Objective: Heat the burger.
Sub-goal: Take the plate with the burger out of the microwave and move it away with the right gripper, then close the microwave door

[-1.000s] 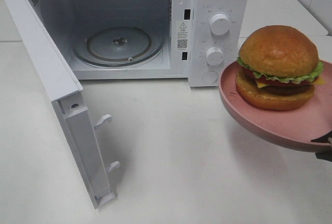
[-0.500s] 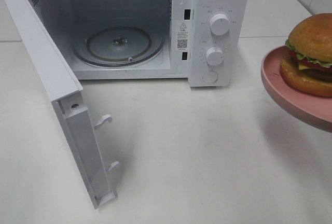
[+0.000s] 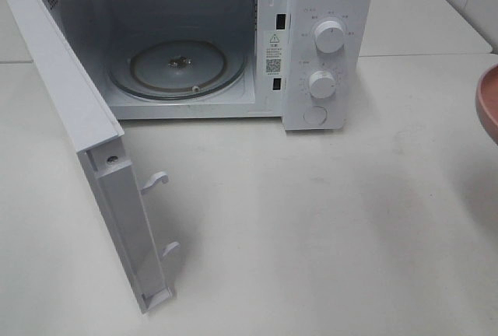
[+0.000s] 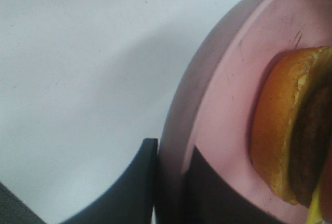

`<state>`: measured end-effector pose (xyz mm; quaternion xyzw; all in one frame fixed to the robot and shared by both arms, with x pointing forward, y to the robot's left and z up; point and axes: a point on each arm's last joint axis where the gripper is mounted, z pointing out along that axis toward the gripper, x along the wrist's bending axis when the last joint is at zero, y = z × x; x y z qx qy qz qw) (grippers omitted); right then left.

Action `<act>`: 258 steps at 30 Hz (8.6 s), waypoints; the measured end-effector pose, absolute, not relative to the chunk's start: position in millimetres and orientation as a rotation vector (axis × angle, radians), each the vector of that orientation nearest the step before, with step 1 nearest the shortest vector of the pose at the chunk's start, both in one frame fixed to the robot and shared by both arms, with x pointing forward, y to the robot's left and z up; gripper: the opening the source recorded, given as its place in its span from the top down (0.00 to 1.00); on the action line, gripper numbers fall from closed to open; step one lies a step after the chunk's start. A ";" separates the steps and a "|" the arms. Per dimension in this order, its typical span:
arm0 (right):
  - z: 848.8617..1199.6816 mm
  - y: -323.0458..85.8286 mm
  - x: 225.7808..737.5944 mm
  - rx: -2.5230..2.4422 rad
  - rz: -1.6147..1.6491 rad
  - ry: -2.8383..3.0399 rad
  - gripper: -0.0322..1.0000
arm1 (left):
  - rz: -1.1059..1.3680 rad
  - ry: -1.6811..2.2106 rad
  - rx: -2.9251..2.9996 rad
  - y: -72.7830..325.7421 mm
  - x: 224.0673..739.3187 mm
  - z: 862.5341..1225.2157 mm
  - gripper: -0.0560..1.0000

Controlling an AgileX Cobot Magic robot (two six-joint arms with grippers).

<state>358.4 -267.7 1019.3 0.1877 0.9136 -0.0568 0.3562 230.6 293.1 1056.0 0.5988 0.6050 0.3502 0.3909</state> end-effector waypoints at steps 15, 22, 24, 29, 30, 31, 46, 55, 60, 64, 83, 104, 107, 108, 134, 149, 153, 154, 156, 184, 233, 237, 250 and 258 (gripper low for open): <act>986.4 -254.6 384.2 1.008 -0.305 2.222 0.87 | 0.890 1.537 1.521 293.1 230.6 1056.0 0.01; 973.3 -249.4 391.5 1.126 -0.342 2.166 0.87 | 0.890 1.537 1.521 293.1 230.6 1056.0 0.01; 971.2 -248.2 392.9 1.148 -0.345 2.155 0.87 | 0.890 1.537 1.521 293.1 230.6 1056.0 0.01; 964.0 -236.2 407.9 1.318 -0.325 2.041 0.87 | 0.890 1.537 1.521 293.1 230.6 1056.0 0.01; 964.0 -236.2 407.9 1.318 -0.325 2.041 0.87 | 0.890 1.537 1.521 293.1 230.6 1056.0 0.01; 960.8 -233.6 411.8 1.344 -0.329 2.016 0.87 | 0.890 1.537 1.521 293.1 230.6 1056.0 0.01; 924.9 -222.2 424.2 1.491 -0.366 1.914 0.87 | 0.890 1.537 1.521 293.1 230.6 1056.0 0.01; 907.9 -220.4 427.6 1.491 -0.427 1.897 0.87 | 0.890 1.537 1.521 293.1 230.6 1056.0 0.01; 895.5 -218.3 430.4 1.479 -0.447 1.902 0.87 | 0.890 1.537 1.521 293.1 230.6 1056.0 0.01; 889.6 -216.9 431.9 1.479 -0.439 1.905 0.87 | 0.890 1.537 1.521 293.1 230.6 1056.0 0.01; 853.9 -221.2 439.1 1.496 -0.494 1.854 0.85 | 0.890 1.537 1.521 293.1 230.6 1056.0 0.01; 856.1 -225.8 439.5 1.423 -0.571 1.898 0.57 | 0.890 1.537 1.521 293.1 230.6 1056.0 0.01; 860.7 -224.6 438.5 1.442 -0.553 1.914 0.55 | 0.890 1.537 1.521 293.1 230.6 1056.0 0.01; 860.7 -224.6 438.5 1.442 -0.553 1.914 0.55 | 0.890 1.537 1.521 293.1 230.6 1056.0 0.01; 956.5 -214.3 407.8 1.517 -0.035 2.247 0.24 | 0.890 1.537 1.521 293.1 230.6 1056.0 0.01; 1049.3 -221.7 372.8 1.383 0.306 2.404 0.23 | 0.890 1.537 1.521 293.1 230.6 1056.0 0.01; 1057.0 -227.0 365.8 1.370 0.363 2.384 0.23 | 0.890 1.537 1.521 293.1 230.6 1056.0 0.01; 1060.8 -230.0 362.0 1.366 0.392 2.371 0.23 | 0.890 1.537 1.521 293.1 230.6 1056.0 0.01; 1064.5 -233.7 357.4 1.364 0.413 2.359 0.23 | 0.890 1.537 1.521 293.1 230.6 1056.0 0.01; 1060.6 -298.2 268.8 1.538 0.769 1.920 0.21 | 0.890 1.537 1.521 293.1 230.6 1056.0 0.01; 1048.6 -304.2 231.8 1.509 0.933 1.644 0.24 | 0.890 1.537 1.521 293.1 230.6 1056.0 0.01; 1048.6 -304.2 231.8 1.509 0.933 1.644 0.24 | 0.890 1.537 1.521 293.1 230.6 1056.0 0.01; 1048.6 -304.2 231.8 1.509 0.933 1.644 0.24 | 0.890 1.537 1.521 293.1 230.6 1056.0 0.01; 1048.6 -304.2 231.8 1.509 0.933 1.644 0.24 | 0.890 1.537 1.521 293.1 230.6 1056.0 0.01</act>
